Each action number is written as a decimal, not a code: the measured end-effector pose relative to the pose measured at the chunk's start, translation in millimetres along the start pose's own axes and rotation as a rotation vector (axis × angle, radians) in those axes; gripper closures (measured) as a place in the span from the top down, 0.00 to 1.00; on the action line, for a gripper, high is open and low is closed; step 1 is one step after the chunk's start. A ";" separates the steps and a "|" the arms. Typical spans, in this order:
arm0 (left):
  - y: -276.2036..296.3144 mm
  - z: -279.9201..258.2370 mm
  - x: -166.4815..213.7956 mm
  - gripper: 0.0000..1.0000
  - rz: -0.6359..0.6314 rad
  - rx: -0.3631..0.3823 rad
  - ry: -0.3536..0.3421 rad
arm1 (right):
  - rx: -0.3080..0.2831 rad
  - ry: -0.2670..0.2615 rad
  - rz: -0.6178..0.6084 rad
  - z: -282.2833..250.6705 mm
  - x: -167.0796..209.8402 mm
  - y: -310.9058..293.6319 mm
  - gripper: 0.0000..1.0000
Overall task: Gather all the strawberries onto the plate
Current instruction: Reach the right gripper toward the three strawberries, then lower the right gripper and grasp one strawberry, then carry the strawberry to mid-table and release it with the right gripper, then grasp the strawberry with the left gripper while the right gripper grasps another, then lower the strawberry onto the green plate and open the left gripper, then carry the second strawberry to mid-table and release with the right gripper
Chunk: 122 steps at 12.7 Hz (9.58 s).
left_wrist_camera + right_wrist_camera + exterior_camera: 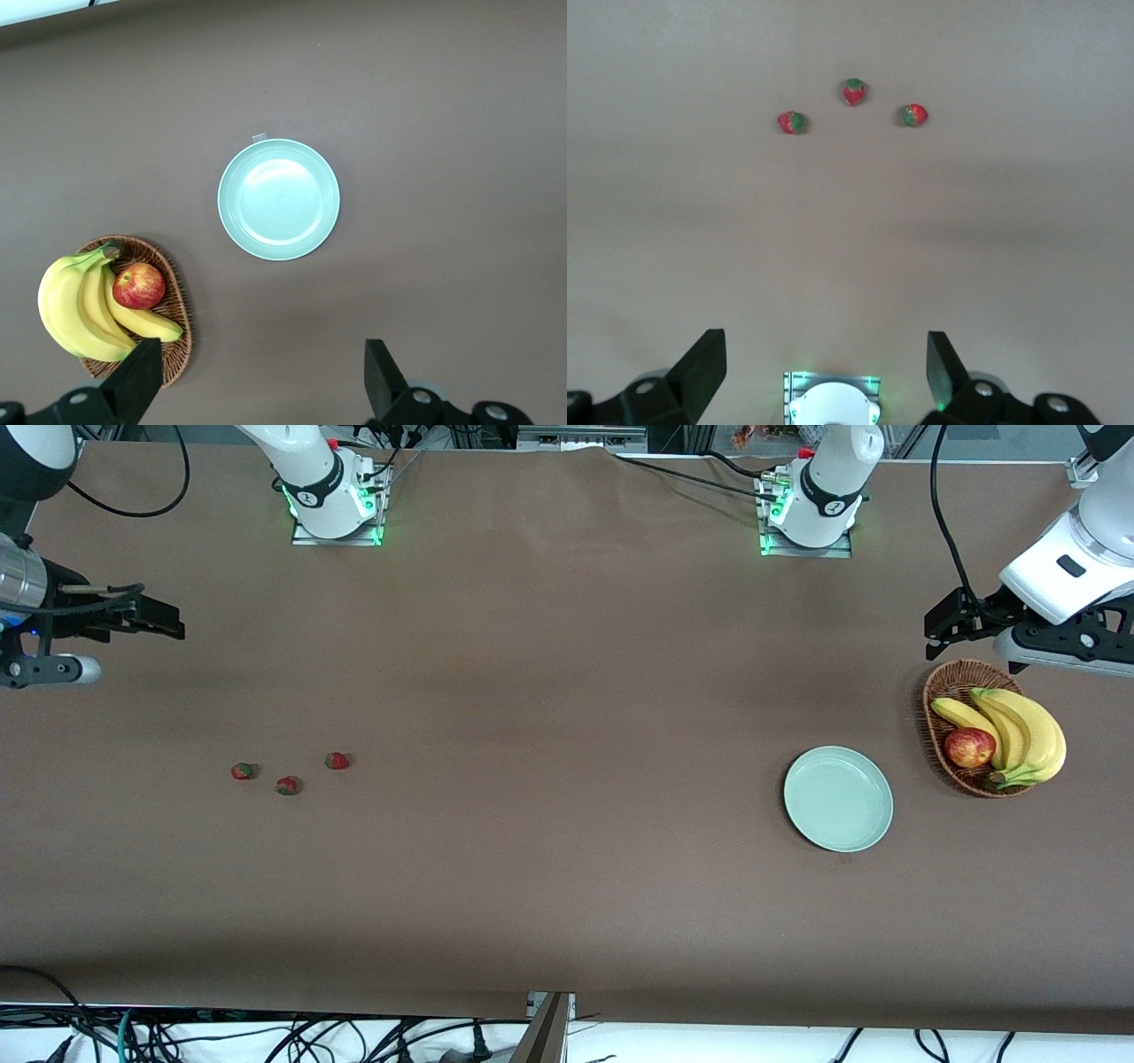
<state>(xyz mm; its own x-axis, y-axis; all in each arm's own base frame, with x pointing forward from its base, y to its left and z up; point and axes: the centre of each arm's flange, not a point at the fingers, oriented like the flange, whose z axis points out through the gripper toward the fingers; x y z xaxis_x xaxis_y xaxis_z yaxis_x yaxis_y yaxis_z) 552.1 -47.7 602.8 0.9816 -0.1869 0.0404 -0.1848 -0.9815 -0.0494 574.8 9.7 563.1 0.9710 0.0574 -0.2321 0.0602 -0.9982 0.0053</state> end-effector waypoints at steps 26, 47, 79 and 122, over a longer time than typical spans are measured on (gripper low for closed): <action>-0.1 -0.7 0.1 1.00 0.000 0.000 0.000 | 0.006 0.086 -0.049 356.0 114.9 -67.8 0.98; -0.1 -0.7 0.1 1.00 0.000 0.000 0.000 | 0.129 0.126 0.191 291.0 90.4 -344.6 0.35; 205.0 263.2 83.9 1.00 0.174 -0.200 -0.132 | -0.097 -0.072 -0.037 236.7 160.7 -181.1 1.00; -57.5 364.9 87.9 0.99 0.609 -0.053 -0.093 | 0.571 0.314 0.331 355.0 25.7 -568.2 0.30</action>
<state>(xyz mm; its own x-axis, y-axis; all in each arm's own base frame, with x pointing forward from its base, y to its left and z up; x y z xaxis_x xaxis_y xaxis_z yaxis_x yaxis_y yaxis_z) 666.9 7.3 245.1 0.6987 -0.7123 -0.0671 -0.7132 -0.7008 0.0131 483.4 571.5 208.8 0.9433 -0.3317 -0.0154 -0.2943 -0.8139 -0.5010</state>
